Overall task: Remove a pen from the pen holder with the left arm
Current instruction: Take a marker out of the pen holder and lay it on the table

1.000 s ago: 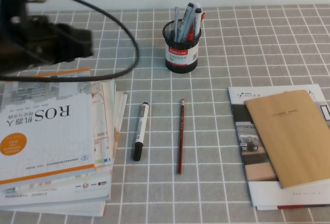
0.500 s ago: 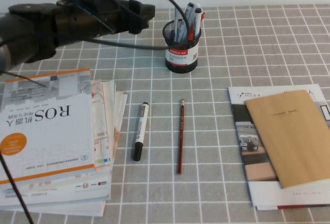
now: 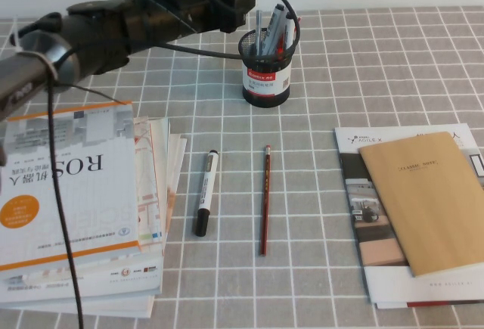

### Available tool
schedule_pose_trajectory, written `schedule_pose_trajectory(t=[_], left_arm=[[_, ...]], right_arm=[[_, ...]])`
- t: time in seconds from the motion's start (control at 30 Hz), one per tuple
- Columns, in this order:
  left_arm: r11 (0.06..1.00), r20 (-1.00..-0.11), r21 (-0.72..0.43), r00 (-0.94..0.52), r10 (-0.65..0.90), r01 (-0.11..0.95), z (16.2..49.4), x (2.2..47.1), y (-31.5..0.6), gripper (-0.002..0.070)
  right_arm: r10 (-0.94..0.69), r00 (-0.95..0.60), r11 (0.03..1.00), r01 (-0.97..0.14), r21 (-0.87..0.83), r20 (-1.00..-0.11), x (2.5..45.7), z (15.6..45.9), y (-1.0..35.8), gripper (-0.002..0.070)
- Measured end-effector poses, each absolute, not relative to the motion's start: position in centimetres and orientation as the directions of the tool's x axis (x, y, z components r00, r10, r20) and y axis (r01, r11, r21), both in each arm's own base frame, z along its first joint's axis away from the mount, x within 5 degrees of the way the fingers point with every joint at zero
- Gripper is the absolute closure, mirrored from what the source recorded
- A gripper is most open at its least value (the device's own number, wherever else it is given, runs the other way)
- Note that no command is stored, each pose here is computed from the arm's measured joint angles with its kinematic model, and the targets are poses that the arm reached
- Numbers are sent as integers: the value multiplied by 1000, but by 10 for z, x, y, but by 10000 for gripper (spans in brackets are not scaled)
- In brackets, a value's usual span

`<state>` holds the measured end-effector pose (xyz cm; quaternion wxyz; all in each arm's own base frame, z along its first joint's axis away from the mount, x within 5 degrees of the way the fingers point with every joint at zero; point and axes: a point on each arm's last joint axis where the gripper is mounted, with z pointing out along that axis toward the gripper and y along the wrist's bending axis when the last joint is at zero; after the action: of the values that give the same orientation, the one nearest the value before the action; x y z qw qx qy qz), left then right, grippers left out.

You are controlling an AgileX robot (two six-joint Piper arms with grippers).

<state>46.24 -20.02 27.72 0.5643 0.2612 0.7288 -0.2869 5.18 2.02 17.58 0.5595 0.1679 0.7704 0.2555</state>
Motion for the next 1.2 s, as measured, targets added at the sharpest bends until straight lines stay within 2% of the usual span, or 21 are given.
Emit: schedule_pose_trajectory(t=[0.2,0.77,1.2], left_arm=[[699,-975,-120,-216,51,705,267,479,-206,251],[703,-952,-154,-295,83,694,202,502,-217,251],[717,-974,-107,-216,62,689,208,522,-229,251]], right_arm=[[545,-318,813,-27,582,-776,52,176,20,689],[545,-318,813,-27,582,-776,52,176,20,689],[545,-318,813,-27,582,-776,52,176,20,689]])
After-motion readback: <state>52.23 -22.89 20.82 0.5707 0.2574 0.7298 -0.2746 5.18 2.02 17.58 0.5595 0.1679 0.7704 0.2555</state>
